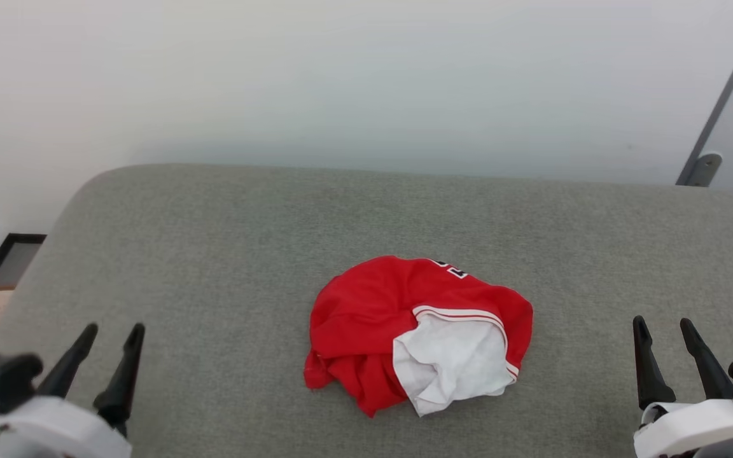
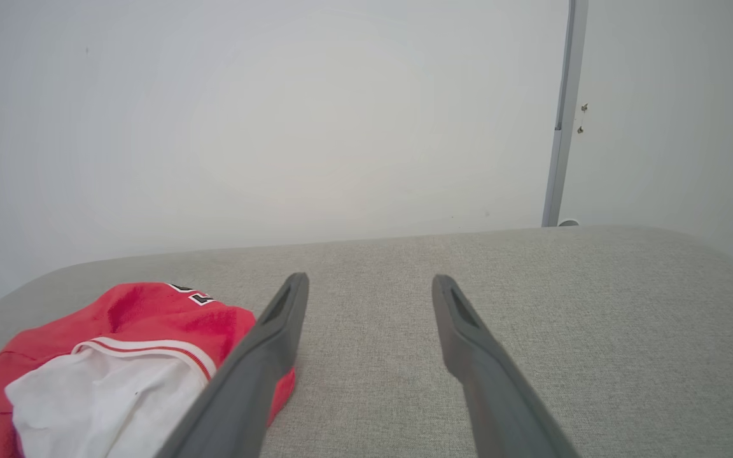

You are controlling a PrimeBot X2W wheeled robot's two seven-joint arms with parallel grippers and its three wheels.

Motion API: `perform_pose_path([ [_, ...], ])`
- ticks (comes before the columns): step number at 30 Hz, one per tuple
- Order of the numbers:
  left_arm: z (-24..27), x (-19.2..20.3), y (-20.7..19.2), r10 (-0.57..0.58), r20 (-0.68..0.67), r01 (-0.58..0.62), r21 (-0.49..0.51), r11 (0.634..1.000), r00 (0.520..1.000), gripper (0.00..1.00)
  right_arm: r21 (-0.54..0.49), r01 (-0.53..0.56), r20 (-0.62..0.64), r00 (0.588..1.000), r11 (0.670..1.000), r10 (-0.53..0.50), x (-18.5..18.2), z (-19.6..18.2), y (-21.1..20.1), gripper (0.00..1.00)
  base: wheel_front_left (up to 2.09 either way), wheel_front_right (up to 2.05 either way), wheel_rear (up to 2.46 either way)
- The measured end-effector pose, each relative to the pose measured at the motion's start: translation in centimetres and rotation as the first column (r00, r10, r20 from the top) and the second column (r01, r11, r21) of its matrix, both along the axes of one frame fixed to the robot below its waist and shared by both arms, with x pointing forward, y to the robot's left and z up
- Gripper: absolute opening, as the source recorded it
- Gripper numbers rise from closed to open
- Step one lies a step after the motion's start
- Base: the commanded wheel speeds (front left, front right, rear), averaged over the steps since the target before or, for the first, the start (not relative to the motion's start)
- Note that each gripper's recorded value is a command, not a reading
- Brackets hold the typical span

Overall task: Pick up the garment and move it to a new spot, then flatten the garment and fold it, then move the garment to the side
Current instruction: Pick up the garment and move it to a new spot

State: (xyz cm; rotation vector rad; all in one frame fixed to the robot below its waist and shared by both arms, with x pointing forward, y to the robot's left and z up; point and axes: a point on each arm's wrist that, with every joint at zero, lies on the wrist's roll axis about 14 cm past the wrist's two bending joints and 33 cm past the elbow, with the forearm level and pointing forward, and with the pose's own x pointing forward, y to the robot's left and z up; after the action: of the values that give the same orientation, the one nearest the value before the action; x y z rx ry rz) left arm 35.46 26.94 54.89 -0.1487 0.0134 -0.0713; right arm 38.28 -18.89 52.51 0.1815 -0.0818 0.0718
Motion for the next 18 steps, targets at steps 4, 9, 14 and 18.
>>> perform_pose_path([
  [4,-0.6,-1.3,1.5,0.052,0.005,-0.052,-0.027,0.998,0.999,1.0,0.002,-0.002,-0.011,1.0,1.0,0.002,-0.2,-0.4,0.1,1.0,0.0,0.0,0.0],
  [9,-1.0,-2.4,2.8,0.102,0.009,-0.102,-0.05,0.994,0.995,1.0,0.006,-0.005,-0.009,1.0,1.0,0.005,-0.2,-0.3,0.3,1.0,0.0,0.0,0.0],
  [14,-0.9,-2.9,3.0,0.112,0.024,-0.111,-0.052,0.993,0.993,1.0,0.008,-0.01,-0.008,1.0,1.0,0.01,-0.2,-0.3,0.5,1.0,0.0,0.0,0.0],
  [18,-0.4,-2.9,2.8,0.109,0.048,-0.105,-0.063,0.992,0.993,1.0,0.009,-0.015,-0.011,1.0,1.0,0.016,-0.2,-0.3,0.7,1.0,0.0,0.0,0.0],
])
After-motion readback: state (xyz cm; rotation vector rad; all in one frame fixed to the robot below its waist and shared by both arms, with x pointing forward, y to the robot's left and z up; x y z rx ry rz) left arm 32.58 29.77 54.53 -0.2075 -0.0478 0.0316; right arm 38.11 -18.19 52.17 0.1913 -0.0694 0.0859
